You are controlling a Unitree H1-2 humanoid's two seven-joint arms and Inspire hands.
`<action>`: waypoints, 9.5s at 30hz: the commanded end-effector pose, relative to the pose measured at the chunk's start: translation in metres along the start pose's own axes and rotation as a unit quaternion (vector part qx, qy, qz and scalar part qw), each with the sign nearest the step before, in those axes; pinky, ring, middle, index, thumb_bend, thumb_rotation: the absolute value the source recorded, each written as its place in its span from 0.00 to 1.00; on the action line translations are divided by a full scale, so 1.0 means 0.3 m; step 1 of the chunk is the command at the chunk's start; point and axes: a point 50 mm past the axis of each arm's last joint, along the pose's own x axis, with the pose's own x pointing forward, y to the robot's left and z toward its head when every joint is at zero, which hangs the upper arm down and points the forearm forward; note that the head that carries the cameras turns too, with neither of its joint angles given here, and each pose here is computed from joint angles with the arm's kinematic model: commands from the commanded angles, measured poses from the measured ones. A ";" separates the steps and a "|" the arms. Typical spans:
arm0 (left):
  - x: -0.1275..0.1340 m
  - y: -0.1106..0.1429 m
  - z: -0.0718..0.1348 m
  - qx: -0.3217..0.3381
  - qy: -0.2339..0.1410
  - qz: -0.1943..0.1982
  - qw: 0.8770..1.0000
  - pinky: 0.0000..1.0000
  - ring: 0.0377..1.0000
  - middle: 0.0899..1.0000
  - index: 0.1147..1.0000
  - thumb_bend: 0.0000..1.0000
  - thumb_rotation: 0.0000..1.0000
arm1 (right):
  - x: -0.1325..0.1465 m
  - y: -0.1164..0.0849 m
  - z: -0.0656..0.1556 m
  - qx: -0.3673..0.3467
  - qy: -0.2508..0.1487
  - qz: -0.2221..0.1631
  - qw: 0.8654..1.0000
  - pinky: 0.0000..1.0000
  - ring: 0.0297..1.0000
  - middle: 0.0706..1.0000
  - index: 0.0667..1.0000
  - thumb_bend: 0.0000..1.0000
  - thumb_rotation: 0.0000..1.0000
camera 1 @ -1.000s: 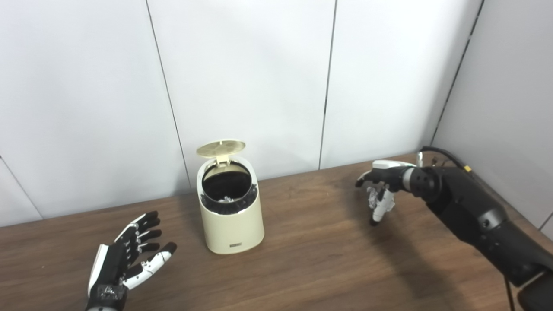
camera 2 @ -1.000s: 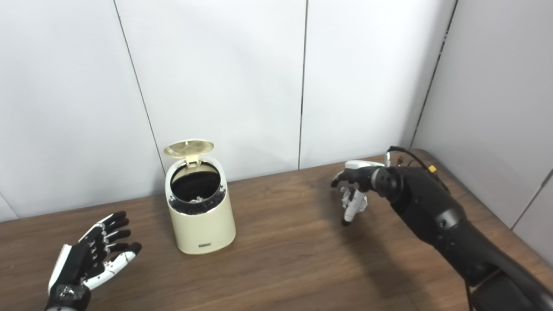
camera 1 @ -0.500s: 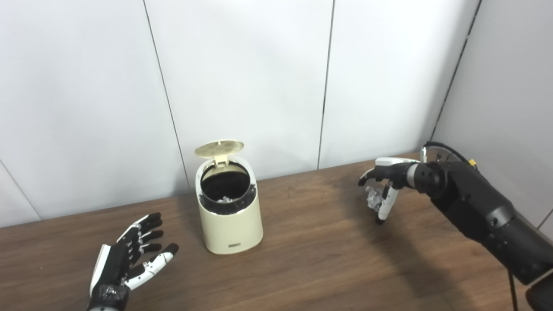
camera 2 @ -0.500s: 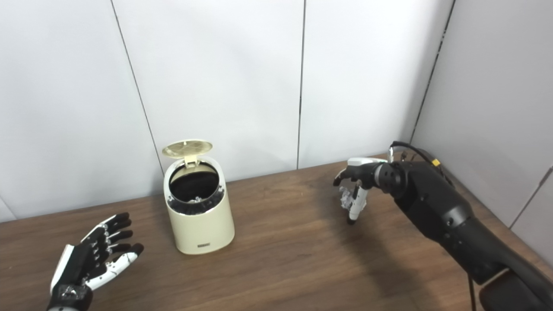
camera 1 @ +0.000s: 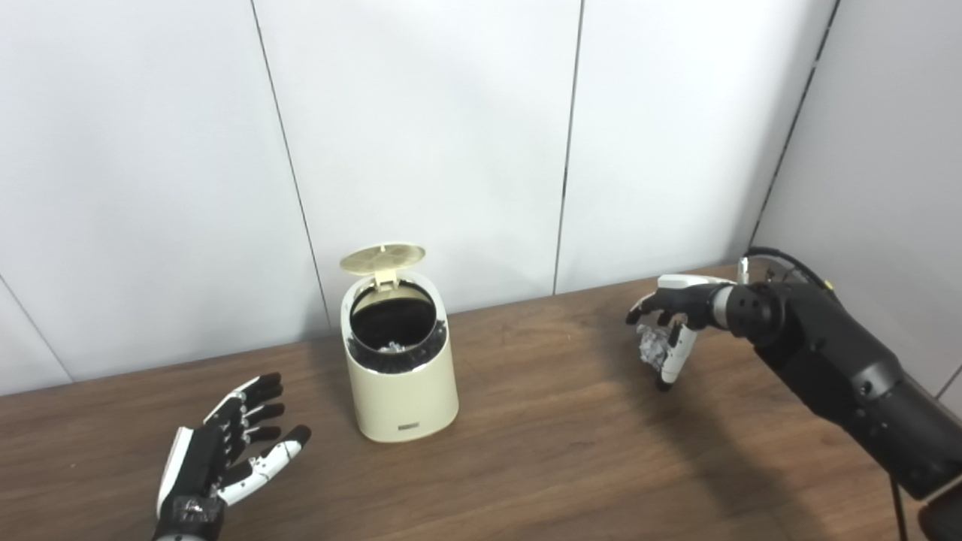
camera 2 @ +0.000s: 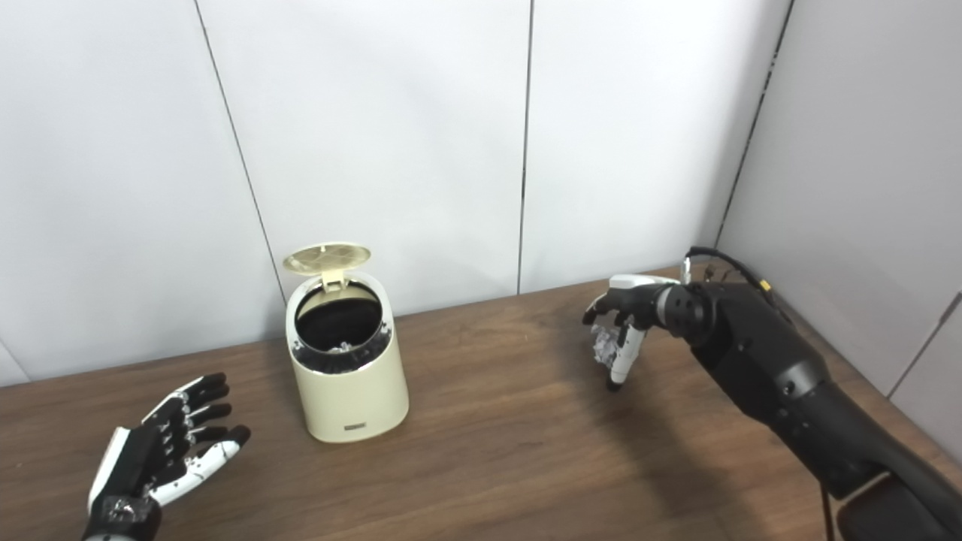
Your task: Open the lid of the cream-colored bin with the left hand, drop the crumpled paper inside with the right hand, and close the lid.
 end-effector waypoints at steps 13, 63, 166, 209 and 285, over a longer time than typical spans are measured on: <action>0.031 0.018 0.051 0.002 -0.034 0.000 0.999 0.70 0.78 0.82 0.84 0.62 0.18 | -0.019 -0.061 -0.017 -0.021 -0.002 -0.030 0.999 0.71 0.77 0.83 0.80 0.80 0.14; 0.031 -0.004 0.056 0.004 -0.031 -0.007 0.999 0.68 0.77 0.83 0.84 0.63 0.19 | -0.131 -0.153 0.116 -0.002 -0.117 -0.191 0.974 0.37 0.38 0.47 0.48 0.51 0.00; 0.061 -0.166 0.049 -0.017 -0.028 -0.016 0.999 0.72 0.80 0.83 0.85 0.67 0.18 | -0.178 -0.020 0.852 0.108 -0.267 -0.273 0.918 0.34 0.38 0.47 0.46 0.52 0.00; 0.061 -0.168 0.051 -0.019 -0.028 -0.015 0.999 0.70 0.79 0.83 0.84 0.68 0.17 | -0.184 -0.022 0.824 0.038 -0.221 -0.225 0.948 0.44 0.53 0.64 0.63 0.85 0.04; 0.183 -0.054 0.266 0.050 -0.152 -0.033 0.987 0.66 0.81 0.85 0.84 0.85 0.13 | -0.112 0.609 0.430 0.479 -0.272 -0.309 0.775 0.45 0.56 0.70 0.67 0.77 0.04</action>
